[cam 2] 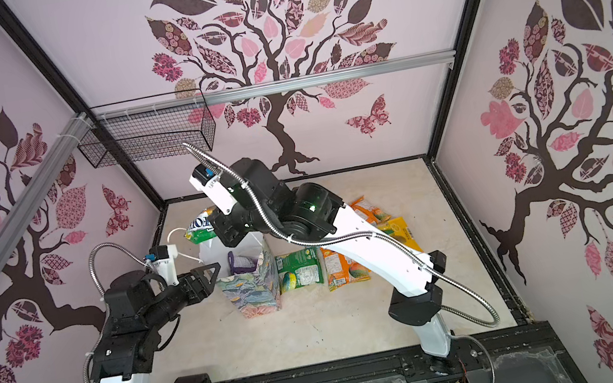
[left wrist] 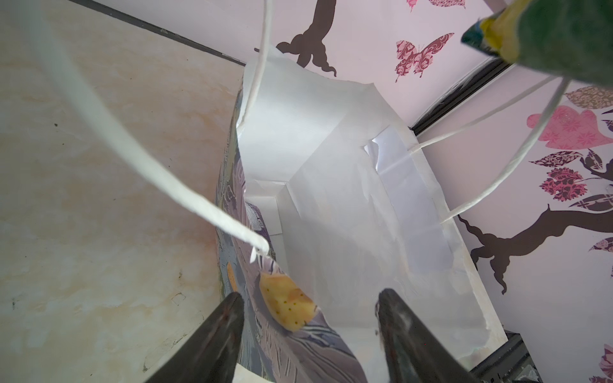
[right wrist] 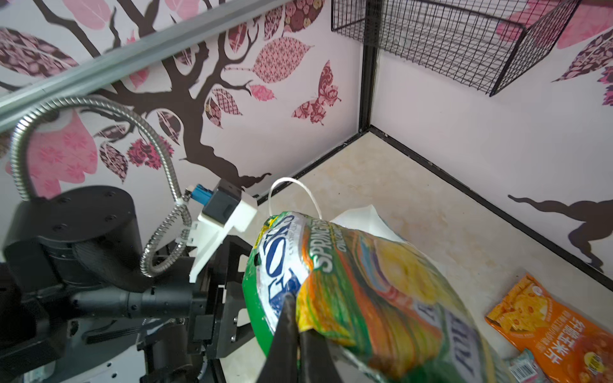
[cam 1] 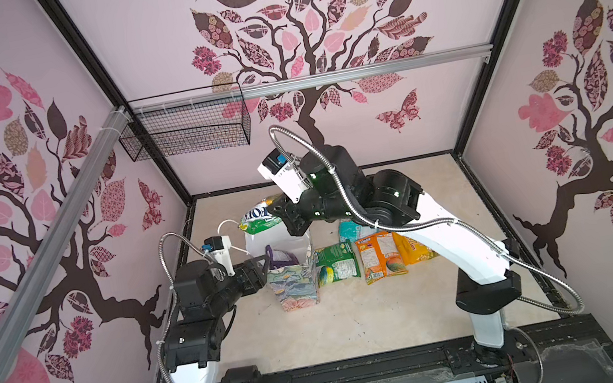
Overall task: Place the snacks into the paper bag
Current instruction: 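Carry the green packet over the white bag opening with the right gripper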
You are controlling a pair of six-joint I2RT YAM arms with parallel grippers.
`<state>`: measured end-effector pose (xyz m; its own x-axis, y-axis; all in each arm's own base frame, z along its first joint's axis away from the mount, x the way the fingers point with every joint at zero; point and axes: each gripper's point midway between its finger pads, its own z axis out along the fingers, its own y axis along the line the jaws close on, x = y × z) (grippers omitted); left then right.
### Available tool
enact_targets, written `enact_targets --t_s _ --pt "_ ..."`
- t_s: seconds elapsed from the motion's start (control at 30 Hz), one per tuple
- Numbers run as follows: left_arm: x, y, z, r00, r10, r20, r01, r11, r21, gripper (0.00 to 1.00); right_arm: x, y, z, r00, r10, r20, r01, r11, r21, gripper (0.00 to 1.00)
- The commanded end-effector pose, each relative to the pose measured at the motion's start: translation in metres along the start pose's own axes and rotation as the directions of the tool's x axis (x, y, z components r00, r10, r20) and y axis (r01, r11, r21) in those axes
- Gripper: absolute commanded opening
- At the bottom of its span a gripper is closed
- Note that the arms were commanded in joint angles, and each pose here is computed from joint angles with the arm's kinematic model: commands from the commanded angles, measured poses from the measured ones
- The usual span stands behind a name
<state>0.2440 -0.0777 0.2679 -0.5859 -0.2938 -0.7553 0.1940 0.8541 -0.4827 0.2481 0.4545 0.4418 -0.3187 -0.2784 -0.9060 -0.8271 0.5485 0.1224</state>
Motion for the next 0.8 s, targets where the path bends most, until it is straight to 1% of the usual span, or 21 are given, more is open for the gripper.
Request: enact_targets --t_s 0.0,0.17,0.3,0.4,0.47,0.57,0.63,0.7,0.77 --pt "0.004 0.001 0.005 1.000 0.010 -0.008 -0.010 1.000 0.008 0.68 0.011 -0.009 0.005 0.997 -0.065 -0.049 0.069 0.993 0.092 0.00" --pt "0.005 0.003 0.006 1.000 0.006 -0.020 -0.006 1.000 0.001 0.68 0.028 -0.016 0.008 0.990 -0.072 -0.120 0.087 0.989 0.120 0.00" --pt "0.006 0.005 0.007 1.000 0.002 -0.026 -0.003 1.000 -0.007 0.68 0.039 -0.025 0.000 0.982 -0.088 -0.169 0.115 0.980 0.160 0.00" --pt "0.006 0.006 0.008 1.000 0.001 -0.029 -0.002 1.000 -0.012 0.68 0.040 -0.029 -0.003 0.978 -0.103 -0.180 0.136 0.974 0.183 0.00" --pt "0.006 0.006 0.008 1.000 0.001 -0.031 -0.001 1.000 -0.014 0.68 0.030 -0.023 -0.006 0.982 -0.119 -0.144 0.144 0.974 0.174 0.00" --pt "0.007 0.006 0.009 0.999 0.000 -0.032 -0.001 1.000 -0.011 0.68 0.005 0.002 -0.011 0.988 -0.151 -0.040 0.154 0.981 0.117 0.00" --pt "0.007 0.005 0.009 0.999 0.001 -0.032 -0.002 1.000 -0.007 0.68 -0.012 0.016 -0.017 0.988 -0.152 0.034 0.149 0.985 0.087 0.00" --pt "0.007 0.005 0.008 0.999 0.003 -0.032 -0.003 1.000 -0.007 0.67 -0.021 0.024 -0.019 0.987 -0.143 0.078 0.139 0.989 0.060 0.00" --pt "0.006 0.005 0.007 1.000 0.004 -0.028 -0.005 1.000 -0.007 0.67 -0.025 0.024 -0.017 0.984 -0.149 0.094 0.143 0.988 0.067 0.00"
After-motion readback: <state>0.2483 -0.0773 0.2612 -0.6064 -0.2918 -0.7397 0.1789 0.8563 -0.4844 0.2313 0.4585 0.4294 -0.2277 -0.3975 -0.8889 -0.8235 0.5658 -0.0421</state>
